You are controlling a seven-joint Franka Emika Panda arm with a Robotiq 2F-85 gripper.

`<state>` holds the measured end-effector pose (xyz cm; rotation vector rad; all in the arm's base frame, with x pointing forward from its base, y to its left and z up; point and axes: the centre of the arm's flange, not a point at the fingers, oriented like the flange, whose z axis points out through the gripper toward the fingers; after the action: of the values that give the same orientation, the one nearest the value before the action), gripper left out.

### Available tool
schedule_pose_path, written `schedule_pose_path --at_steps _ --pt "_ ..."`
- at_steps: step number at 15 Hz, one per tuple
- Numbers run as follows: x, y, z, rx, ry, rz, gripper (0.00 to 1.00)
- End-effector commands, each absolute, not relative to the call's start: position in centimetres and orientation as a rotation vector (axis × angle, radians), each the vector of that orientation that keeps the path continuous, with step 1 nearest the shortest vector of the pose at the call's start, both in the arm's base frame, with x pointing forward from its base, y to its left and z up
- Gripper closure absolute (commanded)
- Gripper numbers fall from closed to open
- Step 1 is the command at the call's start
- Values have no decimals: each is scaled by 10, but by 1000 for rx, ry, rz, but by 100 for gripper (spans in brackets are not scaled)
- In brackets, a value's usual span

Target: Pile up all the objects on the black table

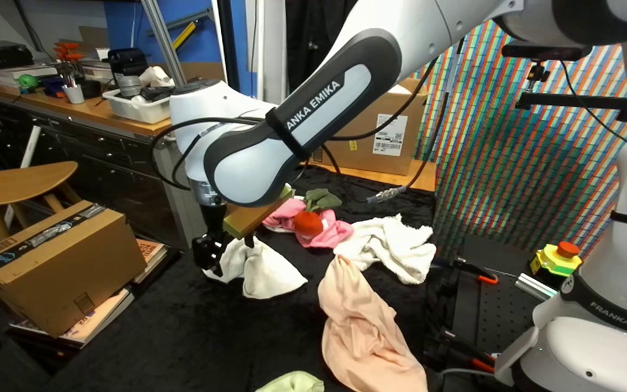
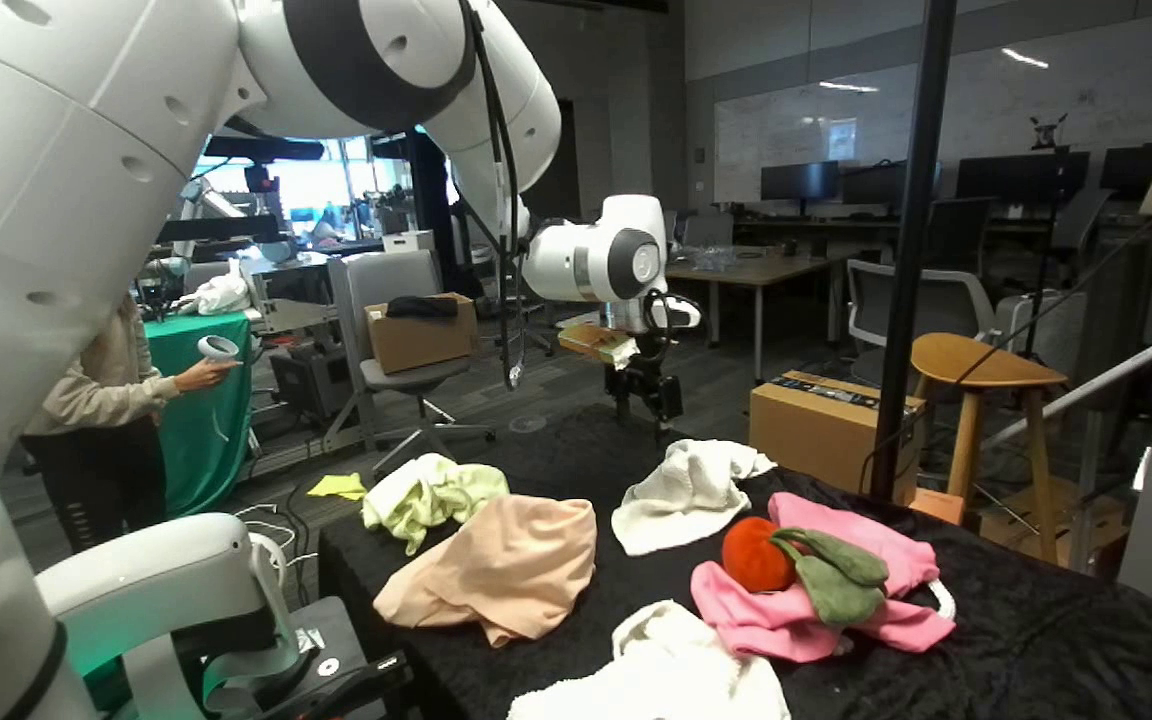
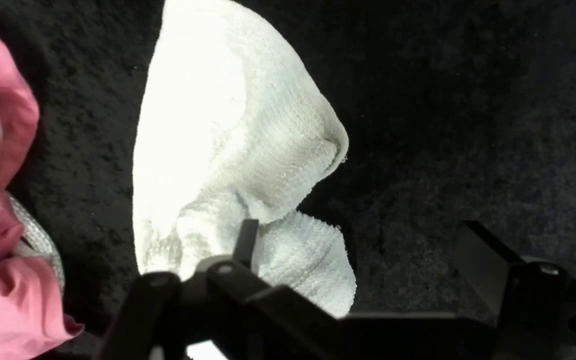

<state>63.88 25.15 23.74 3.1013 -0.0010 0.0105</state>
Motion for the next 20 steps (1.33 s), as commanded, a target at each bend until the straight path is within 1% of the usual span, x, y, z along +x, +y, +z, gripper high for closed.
schedule_pose_path --at_steps 1,9,20 --pt "670 250 218 3116 -26 -58 0" --pt "683 216 186 3052 -109 -111 0" --pt "704 194 182 3017 -296 36 0"
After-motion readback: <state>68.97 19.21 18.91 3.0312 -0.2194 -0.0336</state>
